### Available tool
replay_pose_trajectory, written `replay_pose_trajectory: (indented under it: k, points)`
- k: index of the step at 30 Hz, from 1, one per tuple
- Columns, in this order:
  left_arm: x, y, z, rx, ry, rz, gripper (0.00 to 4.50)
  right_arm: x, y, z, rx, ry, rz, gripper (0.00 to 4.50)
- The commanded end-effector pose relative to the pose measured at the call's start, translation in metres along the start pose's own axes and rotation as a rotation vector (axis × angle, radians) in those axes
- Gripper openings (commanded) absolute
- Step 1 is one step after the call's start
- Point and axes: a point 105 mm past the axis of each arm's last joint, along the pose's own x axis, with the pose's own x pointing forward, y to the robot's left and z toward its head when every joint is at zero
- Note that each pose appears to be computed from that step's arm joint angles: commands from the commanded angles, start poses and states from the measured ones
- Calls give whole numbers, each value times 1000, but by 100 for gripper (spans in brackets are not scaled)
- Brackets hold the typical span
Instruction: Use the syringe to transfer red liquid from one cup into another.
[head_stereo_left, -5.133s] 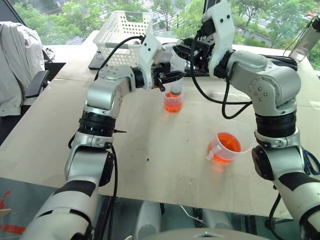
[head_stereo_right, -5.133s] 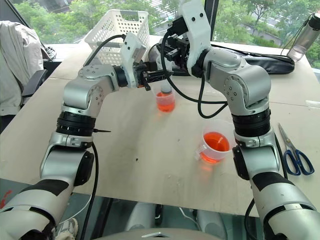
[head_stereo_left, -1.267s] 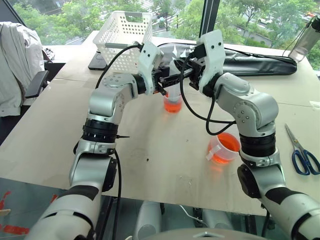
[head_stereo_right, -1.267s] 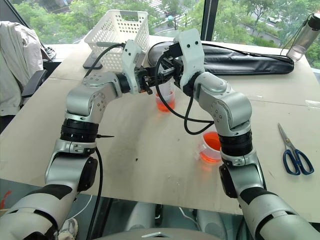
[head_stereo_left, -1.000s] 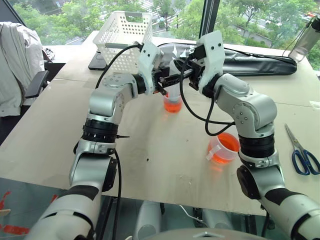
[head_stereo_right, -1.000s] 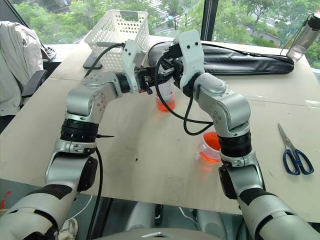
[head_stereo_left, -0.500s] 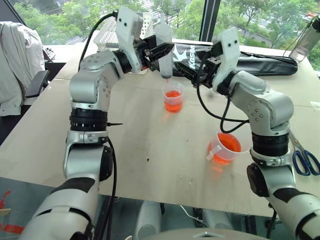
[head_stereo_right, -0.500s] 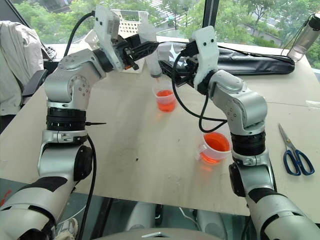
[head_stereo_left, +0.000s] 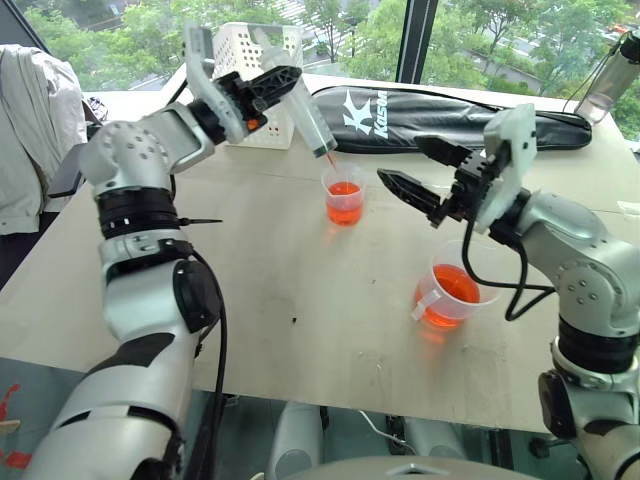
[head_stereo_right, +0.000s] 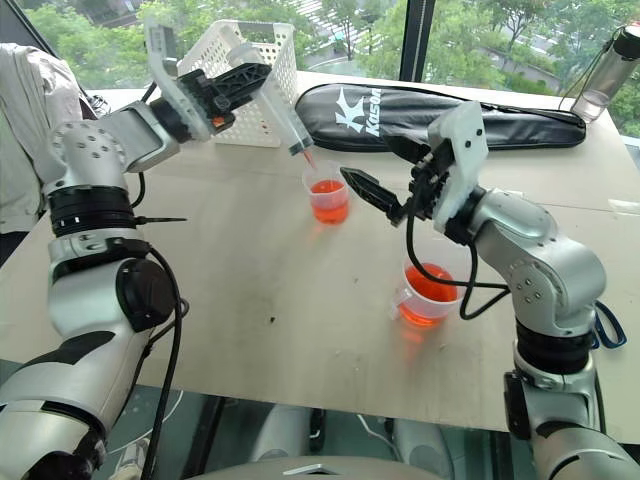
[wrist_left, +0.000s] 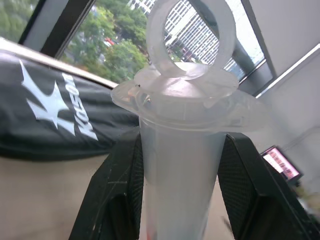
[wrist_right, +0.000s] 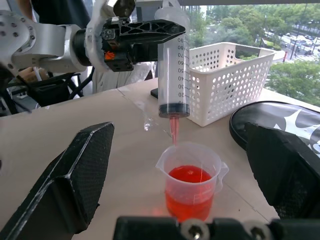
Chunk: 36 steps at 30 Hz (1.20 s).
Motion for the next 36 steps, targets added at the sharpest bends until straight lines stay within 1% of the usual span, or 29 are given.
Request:
replay_pose_trajectory:
  k: [1, 3, 4, 6, 7, 9, 12, 15, 20, 24, 26, 30, 32, 34, 36]
  points:
    - [-17, -6, 24, -78, -37, 14, 155, -18, 11, 11, -29, -30, 42, 446]
    - [-29, 4, 25, -121, -9, 74, 155, -29, 18, 8, -20, -12, 67, 446]
    - [-35, 9, 21, -141, 28, 111, 155, -36, 22, 5, -11, 3, 85, 446]
    - [-48, 19, 2, -183, 173, 184, 155, -53, 38, 0, 2, 32, 148, 446]
    - [-52, 21, -3, -198, 213, 202, 155, -58, 44, -1, 6, 40, 169, 446]
    - [-60, 26, -16, -187, 303, 237, 155, -72, 60, -4, 24, 76, 233, 446]
    - [-63, 40, -37, -119, 429, 294, 155, -92, 77, -17, 15, 179, 290, 446]
    - [-61, 53, -55, -31, 545, 315, 155, -107, 82, -25, -43, 238, 277, 446]
    - [-57, 69, -73, 74, 679, 327, 155, -119, 86, -27, -113, 221, 206, 446]
    - [-55, 78, -87, 145, 777, 326, 155, -124, 85, -33, -122, 212, 142, 446]
    - [-54, 81, -94, 164, 810, 318, 155, -125, 87, -35, -123, 199, 124, 446]
    - [-53, 88, -100, 174, 825, 328, 155, -128, 91, -42, -125, 202, 97, 446]
    - [-55, 91, -100, 179, 828, 342, 249, -129, 93, -43, -125, 195, 91, 450]
    - [-56, 92, -100, 176, 826, 340, 319, -130, 96, -43, -126, 190, 89, 450]
    - [-57, 90, -98, 165, 812, 341, 425, -130, 98, -43, -118, 180, 93, 450]
